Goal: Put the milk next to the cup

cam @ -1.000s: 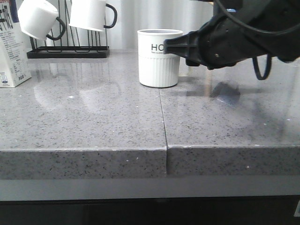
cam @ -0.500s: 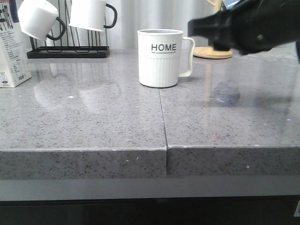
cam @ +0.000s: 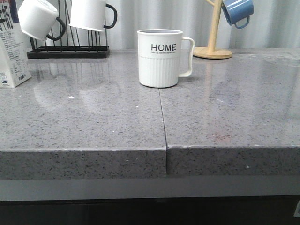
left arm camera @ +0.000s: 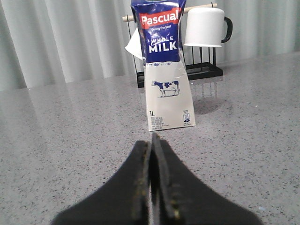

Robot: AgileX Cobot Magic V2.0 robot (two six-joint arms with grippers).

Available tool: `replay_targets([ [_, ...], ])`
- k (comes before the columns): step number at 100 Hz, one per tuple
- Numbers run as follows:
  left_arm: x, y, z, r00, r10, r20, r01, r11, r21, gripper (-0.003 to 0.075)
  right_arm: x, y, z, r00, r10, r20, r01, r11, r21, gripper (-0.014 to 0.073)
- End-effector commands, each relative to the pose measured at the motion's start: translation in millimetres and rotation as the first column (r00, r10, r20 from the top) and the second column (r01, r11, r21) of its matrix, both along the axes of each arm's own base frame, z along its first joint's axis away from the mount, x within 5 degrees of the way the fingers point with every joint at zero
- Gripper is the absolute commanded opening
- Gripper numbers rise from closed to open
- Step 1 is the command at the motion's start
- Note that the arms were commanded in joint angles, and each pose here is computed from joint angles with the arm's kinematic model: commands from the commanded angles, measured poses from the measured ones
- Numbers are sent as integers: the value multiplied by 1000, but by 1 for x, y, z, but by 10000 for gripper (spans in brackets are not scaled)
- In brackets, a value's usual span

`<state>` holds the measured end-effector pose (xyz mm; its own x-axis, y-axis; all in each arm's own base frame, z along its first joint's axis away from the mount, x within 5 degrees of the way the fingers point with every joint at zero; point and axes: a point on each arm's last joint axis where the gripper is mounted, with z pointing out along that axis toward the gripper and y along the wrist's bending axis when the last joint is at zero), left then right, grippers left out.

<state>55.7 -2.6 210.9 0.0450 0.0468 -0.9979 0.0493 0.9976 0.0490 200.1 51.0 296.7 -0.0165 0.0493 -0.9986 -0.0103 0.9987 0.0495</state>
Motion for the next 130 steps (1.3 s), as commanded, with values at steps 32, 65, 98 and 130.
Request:
replay_targets([
  [32,-1,-1,-9,998,-15,57,16,1000,-17,-21,-50,-61,21,996,-92,-2,92,994,60,349],
  [65,-1,-1,-9,998,-15,57,16,1000,-17,-20,-115,-63,31,987,-150,58,149,989,12,349],
  [98,-1,-1,-9,998,-15,57,16,1000,-17,-21,-147,-57,-14,989,-126,78,119,989,91,349],
  [130,-1,-1,-9,998,-15,57,16,1000,-17,-20,-146,-49,-19,996,19,81,-19,1000,-11,325],
])
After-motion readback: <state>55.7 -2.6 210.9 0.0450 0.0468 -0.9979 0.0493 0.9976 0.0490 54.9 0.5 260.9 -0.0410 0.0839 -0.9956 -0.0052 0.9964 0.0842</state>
